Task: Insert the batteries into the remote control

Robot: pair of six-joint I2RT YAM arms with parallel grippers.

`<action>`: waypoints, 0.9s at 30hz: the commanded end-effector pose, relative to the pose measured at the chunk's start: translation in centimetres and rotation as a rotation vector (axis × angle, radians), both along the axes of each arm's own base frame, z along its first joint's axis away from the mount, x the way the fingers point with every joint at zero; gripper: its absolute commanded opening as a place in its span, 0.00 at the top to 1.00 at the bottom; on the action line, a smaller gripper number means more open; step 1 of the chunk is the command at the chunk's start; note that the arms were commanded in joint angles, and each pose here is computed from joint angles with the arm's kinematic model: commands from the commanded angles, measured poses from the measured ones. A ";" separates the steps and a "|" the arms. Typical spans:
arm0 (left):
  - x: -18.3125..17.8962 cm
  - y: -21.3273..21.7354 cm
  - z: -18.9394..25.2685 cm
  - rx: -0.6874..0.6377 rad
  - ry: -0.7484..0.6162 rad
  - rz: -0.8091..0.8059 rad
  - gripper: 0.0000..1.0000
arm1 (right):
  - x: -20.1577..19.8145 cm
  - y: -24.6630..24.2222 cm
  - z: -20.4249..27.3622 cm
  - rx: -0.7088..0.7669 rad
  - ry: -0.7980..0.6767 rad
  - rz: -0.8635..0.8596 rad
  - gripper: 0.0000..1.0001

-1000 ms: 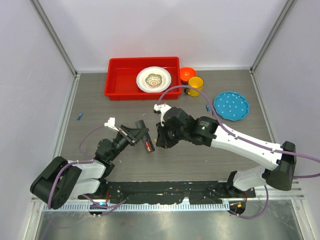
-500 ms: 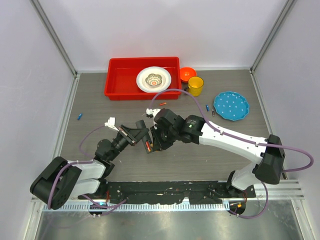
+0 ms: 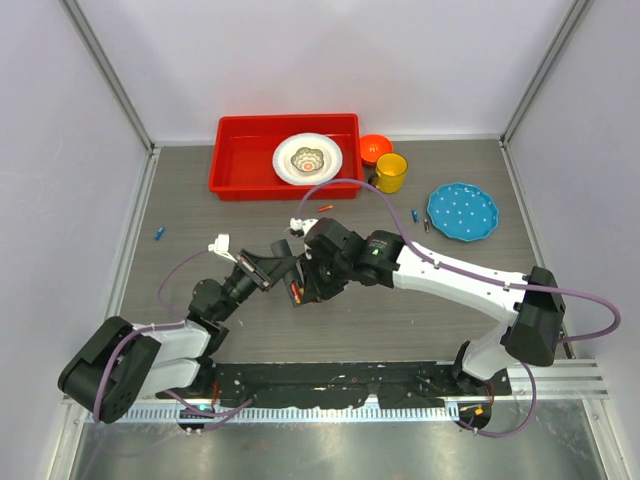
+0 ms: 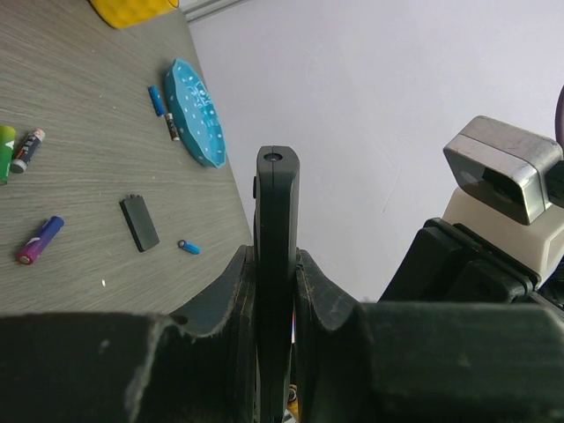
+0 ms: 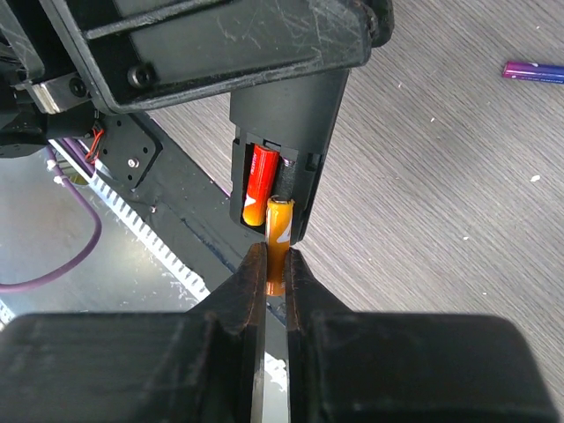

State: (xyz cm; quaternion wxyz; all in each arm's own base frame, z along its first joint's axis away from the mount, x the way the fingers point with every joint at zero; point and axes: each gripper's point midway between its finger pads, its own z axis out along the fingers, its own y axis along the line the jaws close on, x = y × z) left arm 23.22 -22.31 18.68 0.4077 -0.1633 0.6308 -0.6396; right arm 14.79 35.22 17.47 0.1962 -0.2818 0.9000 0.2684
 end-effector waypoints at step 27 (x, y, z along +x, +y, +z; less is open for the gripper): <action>-2.1 1.0 6.5 -0.097 -0.243 0.002 1.00 | 2.2 1.7 1.2 0.033 -0.061 -0.082 0.99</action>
